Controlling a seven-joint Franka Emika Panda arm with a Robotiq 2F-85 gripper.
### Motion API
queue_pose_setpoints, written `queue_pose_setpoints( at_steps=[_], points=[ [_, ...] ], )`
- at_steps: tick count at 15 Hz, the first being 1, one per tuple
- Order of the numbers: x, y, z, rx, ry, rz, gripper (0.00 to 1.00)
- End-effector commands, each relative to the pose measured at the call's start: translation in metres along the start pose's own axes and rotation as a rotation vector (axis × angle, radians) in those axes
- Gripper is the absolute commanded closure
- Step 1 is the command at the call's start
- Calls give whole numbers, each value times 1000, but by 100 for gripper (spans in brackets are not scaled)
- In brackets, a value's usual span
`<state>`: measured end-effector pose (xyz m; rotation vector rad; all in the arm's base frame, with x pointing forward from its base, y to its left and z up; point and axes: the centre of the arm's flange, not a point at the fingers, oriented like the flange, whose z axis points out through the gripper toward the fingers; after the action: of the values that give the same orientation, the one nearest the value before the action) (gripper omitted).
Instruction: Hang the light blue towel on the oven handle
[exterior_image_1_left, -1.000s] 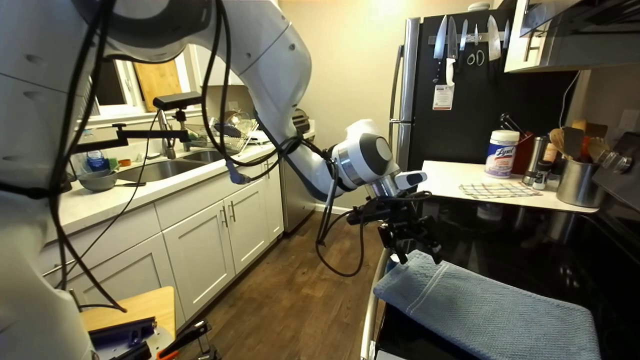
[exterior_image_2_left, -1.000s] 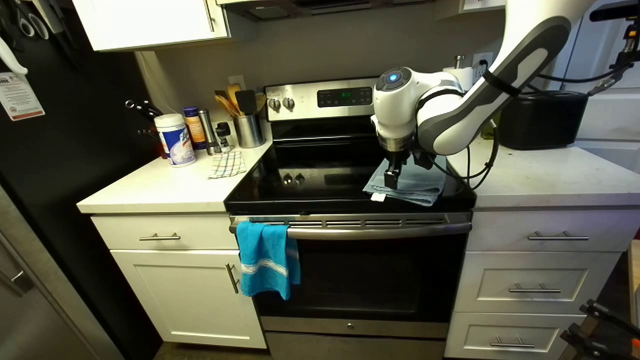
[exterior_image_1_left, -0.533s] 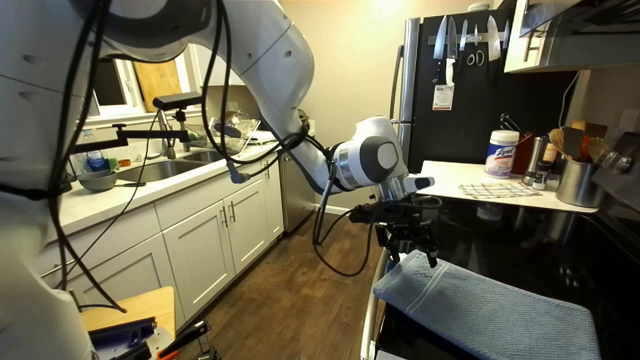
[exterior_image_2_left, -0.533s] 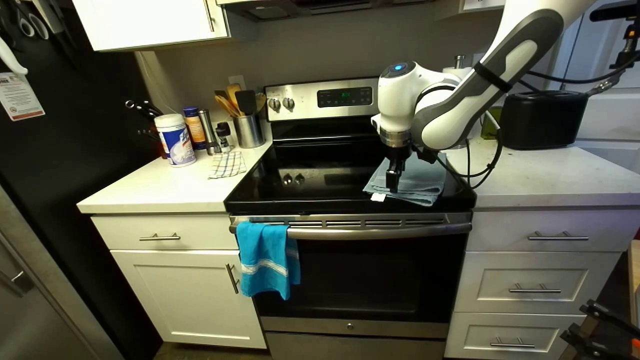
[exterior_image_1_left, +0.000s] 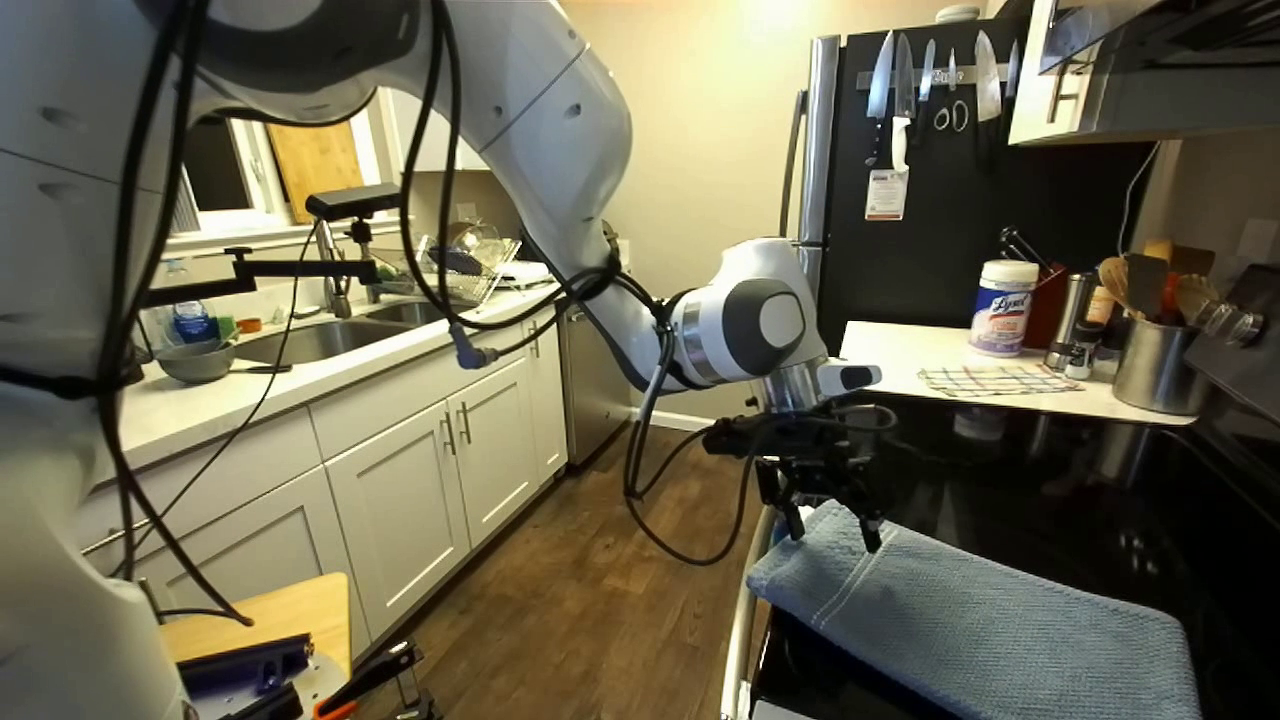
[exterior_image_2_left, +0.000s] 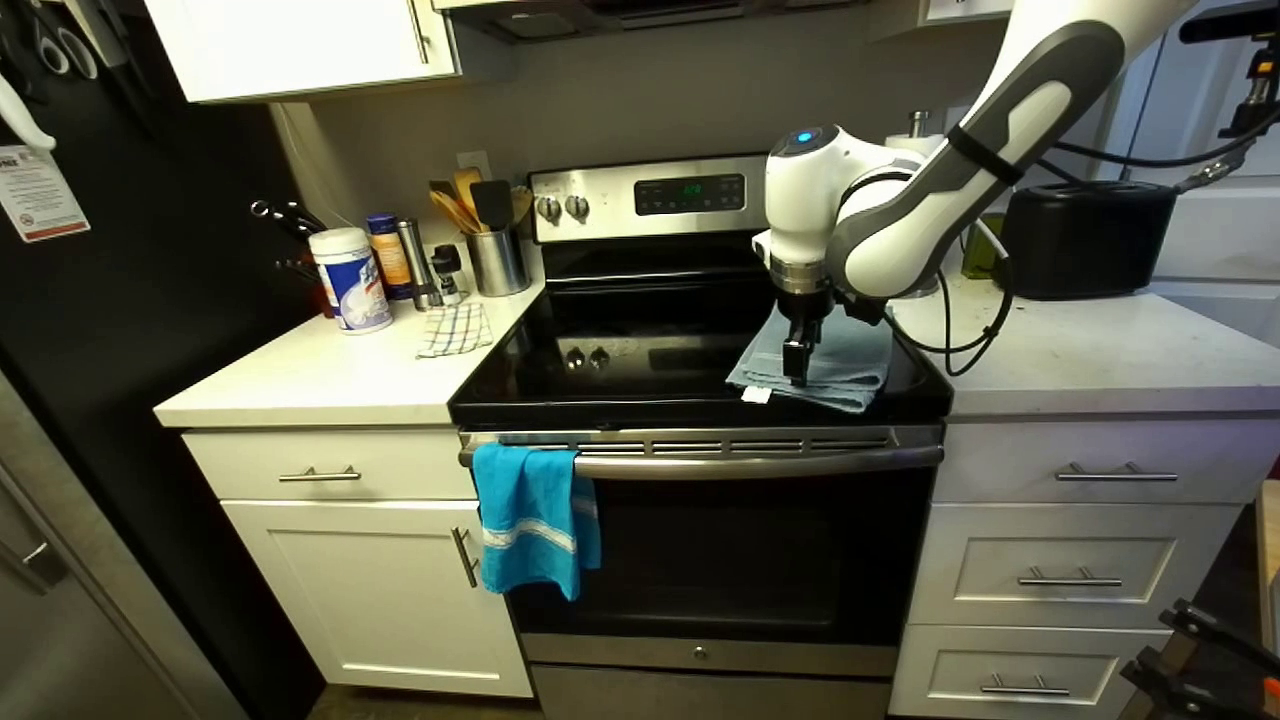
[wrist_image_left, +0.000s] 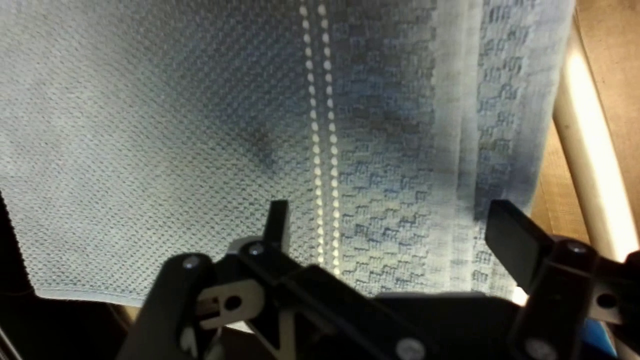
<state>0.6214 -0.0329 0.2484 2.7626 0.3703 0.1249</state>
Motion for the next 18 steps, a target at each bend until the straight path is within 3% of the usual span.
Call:
queue_pose_setpoints(
  at_steps=[1,15,18],
  points=[
    [-10,3,0,15,-14,-22,0],
    [-20,9,13,4,-45,-1,0],
    [-23,13,13,-39,-54,17,0]
  ],
)
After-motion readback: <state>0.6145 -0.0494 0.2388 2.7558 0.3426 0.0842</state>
